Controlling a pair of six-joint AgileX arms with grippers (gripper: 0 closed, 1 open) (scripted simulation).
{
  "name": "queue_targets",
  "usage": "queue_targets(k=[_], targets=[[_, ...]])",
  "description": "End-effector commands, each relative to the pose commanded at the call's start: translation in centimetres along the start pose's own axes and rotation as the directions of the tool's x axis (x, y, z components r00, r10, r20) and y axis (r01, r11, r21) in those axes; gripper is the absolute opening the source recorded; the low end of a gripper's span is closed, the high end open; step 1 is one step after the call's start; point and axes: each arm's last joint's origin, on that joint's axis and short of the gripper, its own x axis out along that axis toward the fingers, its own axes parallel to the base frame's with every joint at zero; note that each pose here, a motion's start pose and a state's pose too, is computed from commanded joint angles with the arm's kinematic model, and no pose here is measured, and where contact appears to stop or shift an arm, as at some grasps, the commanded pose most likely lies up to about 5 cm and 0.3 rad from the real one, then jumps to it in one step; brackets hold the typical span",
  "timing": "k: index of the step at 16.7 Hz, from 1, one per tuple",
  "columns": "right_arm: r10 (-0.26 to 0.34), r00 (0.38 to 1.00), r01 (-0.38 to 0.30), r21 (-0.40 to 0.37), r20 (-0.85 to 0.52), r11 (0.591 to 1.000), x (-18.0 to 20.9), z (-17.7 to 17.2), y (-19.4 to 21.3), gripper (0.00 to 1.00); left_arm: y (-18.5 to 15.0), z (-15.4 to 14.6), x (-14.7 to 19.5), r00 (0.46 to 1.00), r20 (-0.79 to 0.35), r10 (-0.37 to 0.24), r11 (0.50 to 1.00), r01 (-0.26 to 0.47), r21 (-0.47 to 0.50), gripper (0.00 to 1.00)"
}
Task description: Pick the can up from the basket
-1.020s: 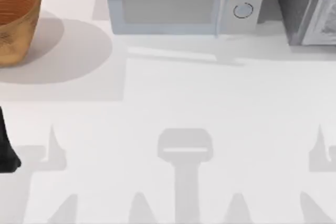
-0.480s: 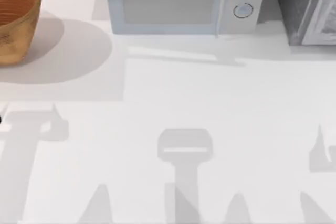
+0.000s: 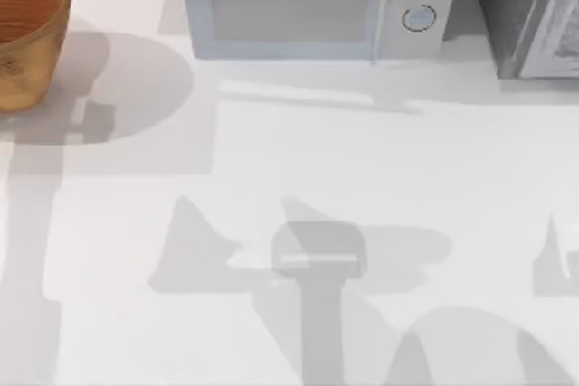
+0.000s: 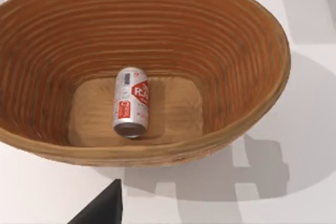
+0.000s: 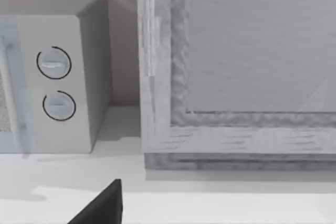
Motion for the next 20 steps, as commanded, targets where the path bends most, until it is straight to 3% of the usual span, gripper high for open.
queue_targets(k=[5,12,16,20], targets=[[0.0,1.0,0.0,0.0,0.0,1.0,0.0,0.0,0.0,1.0,3.6,5.0,10.1,0.966,-0.256,-0.04,0.999,0.034,-0.026,1.0],[0.0,1.0,0.0,0.0,0.0,1.0,0.0,0.0,0.0,1.0,8.0,3.6,23.2,0.857,-0.503,-0.11,0.993,0.074,-0.092,1.0],[0.0,1.0,0.0,0.0,0.0,1.0,0.0,0.0,0.0,1.0,9.1,1.9,26.6,0.817,-0.561,-0.135,0.99,0.084,-0.116,1.0],[0.0,1.0,0.0,0.0,0.0,1.0,0.0,0.0,0.0,1.0,9.2,1.8,26.9,0.813,-0.566,-0.137,0.989,0.085,-0.118,1.0]])
